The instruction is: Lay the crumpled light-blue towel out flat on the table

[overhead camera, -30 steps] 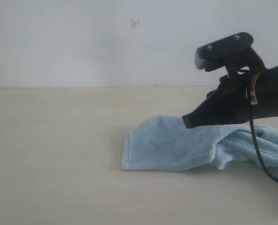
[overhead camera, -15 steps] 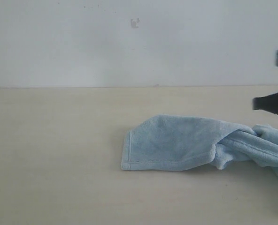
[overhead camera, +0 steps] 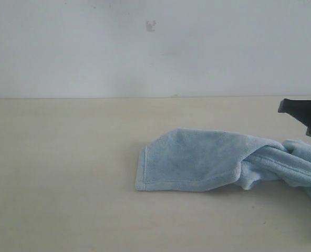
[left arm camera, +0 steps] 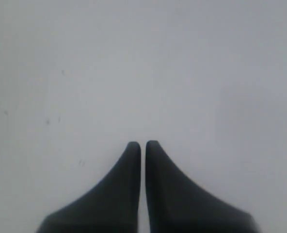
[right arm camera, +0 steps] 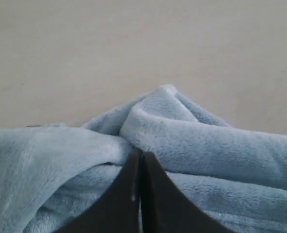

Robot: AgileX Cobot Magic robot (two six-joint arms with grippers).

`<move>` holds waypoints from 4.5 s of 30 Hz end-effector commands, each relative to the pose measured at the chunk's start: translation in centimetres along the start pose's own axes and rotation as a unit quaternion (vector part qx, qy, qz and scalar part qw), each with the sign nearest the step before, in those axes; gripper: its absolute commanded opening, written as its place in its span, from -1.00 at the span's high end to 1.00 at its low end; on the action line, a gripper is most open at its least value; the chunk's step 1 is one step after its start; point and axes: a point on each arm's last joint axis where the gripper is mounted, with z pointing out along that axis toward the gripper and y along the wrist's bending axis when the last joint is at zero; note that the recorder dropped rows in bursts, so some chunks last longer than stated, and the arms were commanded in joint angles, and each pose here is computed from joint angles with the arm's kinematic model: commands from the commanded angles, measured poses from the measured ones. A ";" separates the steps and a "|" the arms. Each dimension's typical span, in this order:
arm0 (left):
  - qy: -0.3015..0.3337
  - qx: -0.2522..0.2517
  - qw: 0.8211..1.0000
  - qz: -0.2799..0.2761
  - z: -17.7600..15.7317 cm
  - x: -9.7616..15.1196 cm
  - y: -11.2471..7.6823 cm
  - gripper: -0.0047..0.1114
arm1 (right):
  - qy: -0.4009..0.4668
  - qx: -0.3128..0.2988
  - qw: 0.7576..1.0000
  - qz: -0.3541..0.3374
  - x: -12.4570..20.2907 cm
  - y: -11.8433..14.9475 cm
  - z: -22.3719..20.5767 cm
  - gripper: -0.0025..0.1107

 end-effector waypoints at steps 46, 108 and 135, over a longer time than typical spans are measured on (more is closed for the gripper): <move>0.665 0.192 0.701 0.174 18.2 28.1 -4.8 0.55 | 0.055 0.012 0.995 -0.088 1.8 1.3 -0.5 0.96; 0.594 0.309 0.705 0.234 12.3 27.7 -3.4 0.00 | 0.197 -0.148 0.954 -0.170 4.7 3.6 -1.5 0.96; 0.634 0.356 0.662 0.183 13.3 34.2 -3.5 0.81 | 0.203 -0.159 0.955 -0.146 4.8 3.9 -1.6 0.96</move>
